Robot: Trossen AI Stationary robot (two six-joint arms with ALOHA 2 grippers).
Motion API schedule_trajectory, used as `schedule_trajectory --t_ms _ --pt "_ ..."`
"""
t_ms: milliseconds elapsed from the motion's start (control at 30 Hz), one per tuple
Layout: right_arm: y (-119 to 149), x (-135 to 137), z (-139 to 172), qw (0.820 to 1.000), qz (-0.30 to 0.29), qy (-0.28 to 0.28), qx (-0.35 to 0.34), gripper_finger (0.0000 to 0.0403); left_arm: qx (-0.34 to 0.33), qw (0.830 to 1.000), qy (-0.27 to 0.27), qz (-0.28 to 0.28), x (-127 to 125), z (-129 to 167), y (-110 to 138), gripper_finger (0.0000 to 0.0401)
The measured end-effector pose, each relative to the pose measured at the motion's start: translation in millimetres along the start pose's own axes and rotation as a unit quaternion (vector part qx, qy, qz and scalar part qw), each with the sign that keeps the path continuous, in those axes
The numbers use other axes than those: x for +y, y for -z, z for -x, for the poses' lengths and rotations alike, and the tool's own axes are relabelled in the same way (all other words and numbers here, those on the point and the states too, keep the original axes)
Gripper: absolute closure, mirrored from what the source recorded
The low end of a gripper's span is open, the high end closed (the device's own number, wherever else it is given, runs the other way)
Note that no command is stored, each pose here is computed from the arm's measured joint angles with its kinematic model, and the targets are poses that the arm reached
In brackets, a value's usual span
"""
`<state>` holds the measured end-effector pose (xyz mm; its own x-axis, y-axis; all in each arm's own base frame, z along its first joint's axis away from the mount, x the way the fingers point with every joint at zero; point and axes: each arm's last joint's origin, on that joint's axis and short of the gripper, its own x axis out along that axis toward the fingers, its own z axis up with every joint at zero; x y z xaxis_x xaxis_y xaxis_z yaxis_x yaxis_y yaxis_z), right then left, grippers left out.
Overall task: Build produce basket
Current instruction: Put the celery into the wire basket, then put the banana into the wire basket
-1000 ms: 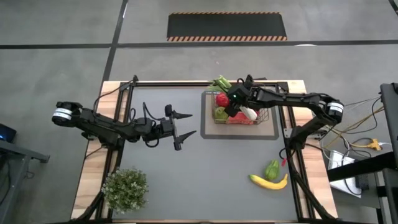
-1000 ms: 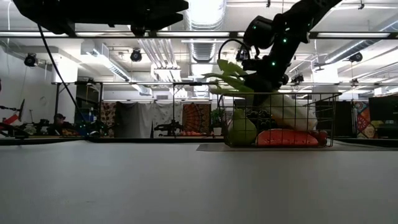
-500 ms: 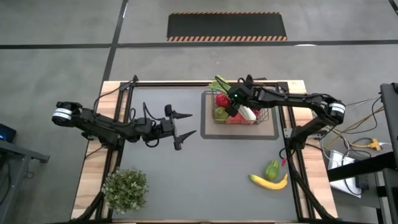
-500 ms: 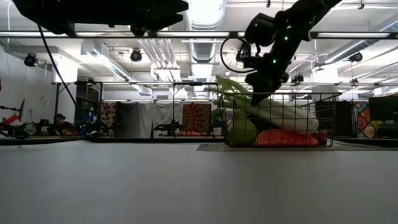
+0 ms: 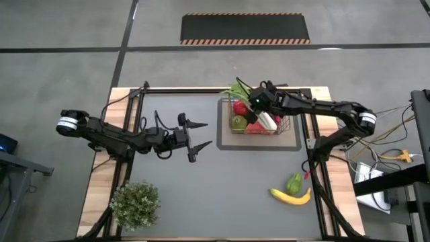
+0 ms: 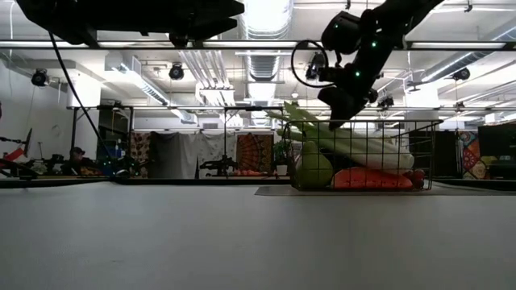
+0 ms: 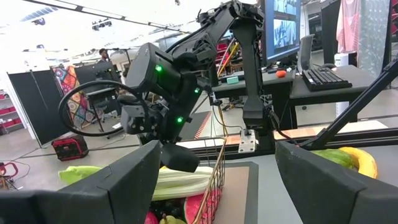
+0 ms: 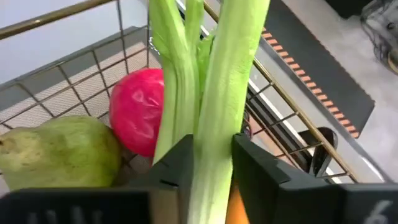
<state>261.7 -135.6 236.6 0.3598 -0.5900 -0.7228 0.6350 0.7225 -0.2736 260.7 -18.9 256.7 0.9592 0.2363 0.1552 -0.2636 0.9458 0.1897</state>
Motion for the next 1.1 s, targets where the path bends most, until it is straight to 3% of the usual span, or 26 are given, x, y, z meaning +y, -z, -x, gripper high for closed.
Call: schedule_trajectory --t_ms 200,400,633,800,1100 --pt "1 2 -6 1.0 -0.019 -0.017 0.009 0.0386 0.004 1.0 0.001 -0.001 0 0 1 0.0102" --pt "1 5 -7 0.998 -0.011 -0.062 0.013 0.0394 0.004 1.0 0.001 -0.001 0 0 1 0.0102" --pt "-5 1 5 0.998 -0.015 -0.062 0.013 0.0393 0.004 1.0 0.001 -0.001 0 0 1 0.0102" --pt "-14 -4 16 0.997 -0.027 -0.062 0.035 0.0368 0.005 1.0 0.002 -0.002 0 0 2 0.0102" --pt "-36 -7 56 0.992 -0.049 -0.082 0.086 0.028 0.005 1.0 0.002 0.001 0 1 2 0.0102"
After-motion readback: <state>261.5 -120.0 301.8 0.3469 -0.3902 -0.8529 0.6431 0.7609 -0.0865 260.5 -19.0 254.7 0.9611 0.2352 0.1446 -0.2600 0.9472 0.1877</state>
